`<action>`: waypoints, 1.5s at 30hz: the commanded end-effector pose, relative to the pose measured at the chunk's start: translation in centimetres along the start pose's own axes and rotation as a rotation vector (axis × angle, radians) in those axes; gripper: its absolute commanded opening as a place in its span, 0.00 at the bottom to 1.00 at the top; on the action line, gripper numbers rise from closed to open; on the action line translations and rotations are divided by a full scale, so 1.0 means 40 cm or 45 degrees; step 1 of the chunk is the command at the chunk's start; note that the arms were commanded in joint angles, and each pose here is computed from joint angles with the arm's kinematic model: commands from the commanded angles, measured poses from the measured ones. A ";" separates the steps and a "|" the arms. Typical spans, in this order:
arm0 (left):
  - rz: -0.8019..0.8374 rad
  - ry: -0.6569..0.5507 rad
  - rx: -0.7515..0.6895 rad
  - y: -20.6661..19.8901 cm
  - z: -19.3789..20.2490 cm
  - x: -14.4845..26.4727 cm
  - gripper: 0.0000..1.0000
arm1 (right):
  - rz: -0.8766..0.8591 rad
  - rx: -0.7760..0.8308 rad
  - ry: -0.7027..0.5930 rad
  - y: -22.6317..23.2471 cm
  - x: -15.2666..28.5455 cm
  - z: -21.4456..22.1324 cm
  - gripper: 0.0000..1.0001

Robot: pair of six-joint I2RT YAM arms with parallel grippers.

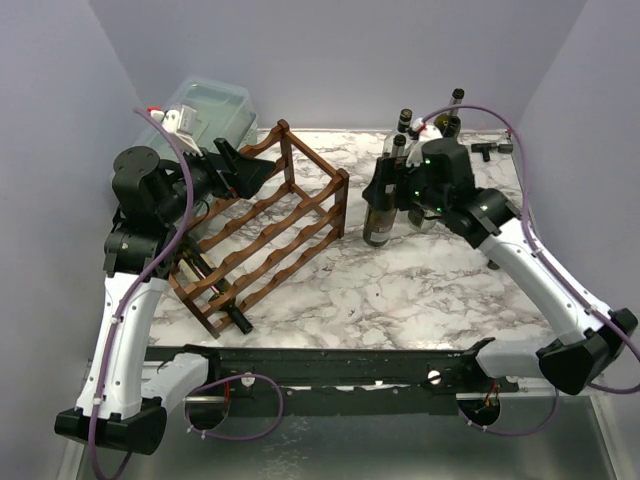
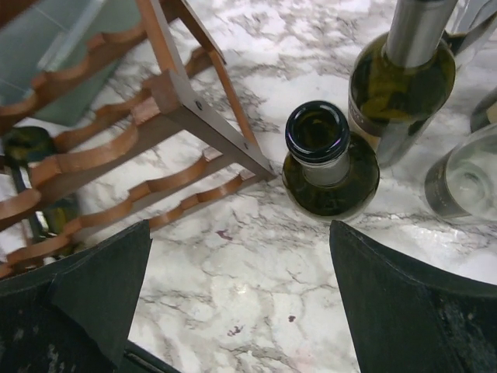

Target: Put the wine bottle on the wine rack

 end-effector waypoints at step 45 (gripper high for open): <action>0.299 0.479 -0.032 -0.179 0.206 -0.227 0.99 | 0.534 0.072 -0.112 -0.064 -0.177 0.037 0.09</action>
Point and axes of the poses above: each gripper's point midway between its finger pads, its own x axis back along the fingers, its own y axis along the line the jaws close on, z = x × y, the point moved 10 cm from there along x, back along the fingers, and after that the axes turned 9 degrees about -x, right-handed, at the moved point
